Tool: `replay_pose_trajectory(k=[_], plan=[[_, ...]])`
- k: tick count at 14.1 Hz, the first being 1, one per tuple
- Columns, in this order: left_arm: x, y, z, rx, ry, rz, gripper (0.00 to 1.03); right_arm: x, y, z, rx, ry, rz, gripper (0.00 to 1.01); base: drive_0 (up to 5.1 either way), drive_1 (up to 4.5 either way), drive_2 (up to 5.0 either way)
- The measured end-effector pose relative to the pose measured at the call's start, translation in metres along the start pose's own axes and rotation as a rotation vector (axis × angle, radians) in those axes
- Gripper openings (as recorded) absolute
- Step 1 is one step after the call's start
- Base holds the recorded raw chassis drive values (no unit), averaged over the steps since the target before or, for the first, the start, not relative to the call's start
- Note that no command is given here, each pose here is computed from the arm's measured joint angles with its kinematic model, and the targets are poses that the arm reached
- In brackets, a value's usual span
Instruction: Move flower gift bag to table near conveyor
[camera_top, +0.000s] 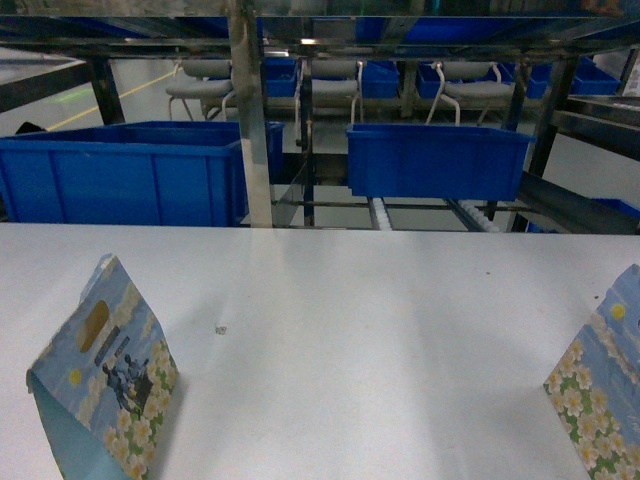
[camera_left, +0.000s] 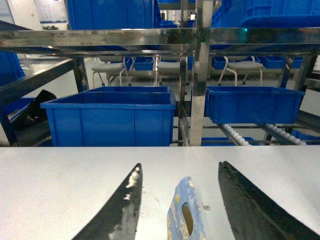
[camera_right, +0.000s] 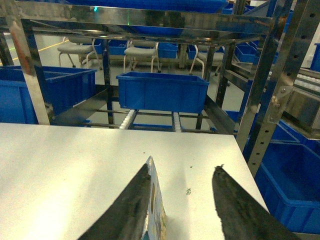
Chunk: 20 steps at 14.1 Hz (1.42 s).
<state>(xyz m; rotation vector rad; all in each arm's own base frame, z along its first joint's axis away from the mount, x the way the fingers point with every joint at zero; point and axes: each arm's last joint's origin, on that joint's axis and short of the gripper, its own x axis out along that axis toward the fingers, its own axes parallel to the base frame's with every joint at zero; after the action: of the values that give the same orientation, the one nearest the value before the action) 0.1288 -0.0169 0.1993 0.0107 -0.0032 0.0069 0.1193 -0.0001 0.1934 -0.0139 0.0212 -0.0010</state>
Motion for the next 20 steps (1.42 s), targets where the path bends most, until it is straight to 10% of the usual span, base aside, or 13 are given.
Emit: replay_pose_trajectory(k=[7,20], plan=[[-0.007,0.008,-0.012,-0.004,0.007,-0.021,0.03,-0.005,0.000,-0.006,0.000,-0.023,0.000,0.02,0.0,0.00,0.0],[-0.032,0.017,-0.030,-0.010,-0.007,-0.004,0.02,-0.022,0.000,-0.026,0.003,-0.027,0.002,0.02,0.0,0.00,0.0]])
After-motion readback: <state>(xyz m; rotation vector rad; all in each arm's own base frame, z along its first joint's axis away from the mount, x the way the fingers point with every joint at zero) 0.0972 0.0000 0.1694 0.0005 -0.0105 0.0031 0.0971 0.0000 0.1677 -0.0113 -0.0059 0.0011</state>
